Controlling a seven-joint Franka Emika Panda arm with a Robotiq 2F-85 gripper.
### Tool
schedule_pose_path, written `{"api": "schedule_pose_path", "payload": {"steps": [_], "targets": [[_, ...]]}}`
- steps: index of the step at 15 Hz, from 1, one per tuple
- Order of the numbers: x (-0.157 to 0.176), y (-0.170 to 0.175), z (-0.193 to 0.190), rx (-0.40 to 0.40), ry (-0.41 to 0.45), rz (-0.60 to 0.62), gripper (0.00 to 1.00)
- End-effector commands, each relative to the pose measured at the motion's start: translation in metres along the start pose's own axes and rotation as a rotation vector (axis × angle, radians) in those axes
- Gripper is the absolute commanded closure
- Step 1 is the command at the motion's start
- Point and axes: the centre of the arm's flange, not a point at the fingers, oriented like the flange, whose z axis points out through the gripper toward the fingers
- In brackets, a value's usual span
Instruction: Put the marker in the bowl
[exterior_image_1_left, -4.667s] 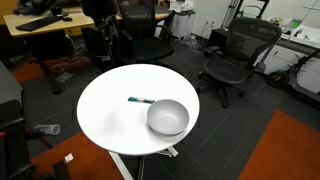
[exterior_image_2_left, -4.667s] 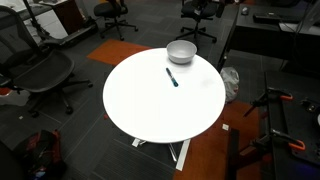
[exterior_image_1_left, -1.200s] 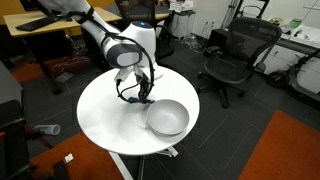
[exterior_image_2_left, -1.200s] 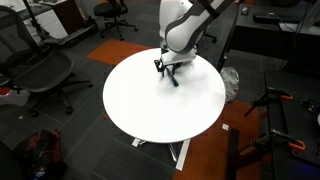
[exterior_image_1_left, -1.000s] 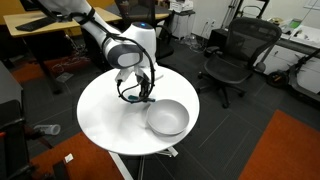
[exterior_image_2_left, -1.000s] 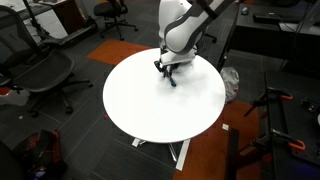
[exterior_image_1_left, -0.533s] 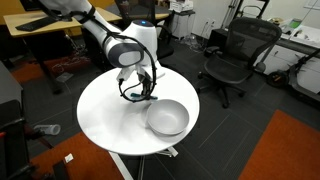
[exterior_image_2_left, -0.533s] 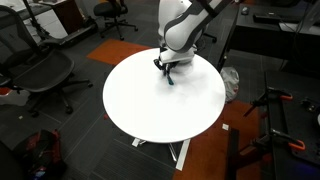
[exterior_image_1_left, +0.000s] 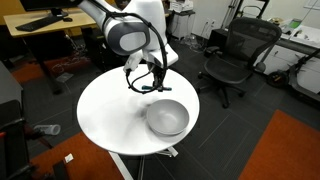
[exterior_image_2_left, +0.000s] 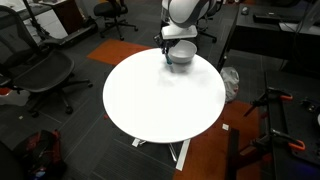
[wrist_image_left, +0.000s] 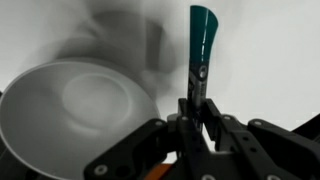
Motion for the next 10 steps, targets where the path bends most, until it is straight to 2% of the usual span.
{"api": "schedule_pose_path", "payload": {"steps": [1,5,10], "targets": [[0.015,0.028,-0.032,0.005,0.035,0.030,0.95],[0.040,0.052,-0.038,-0.008,0.050,0.082,0.95],[0.061,0.072,-0.028,-0.022,0.039,0.130,0.95]]}}
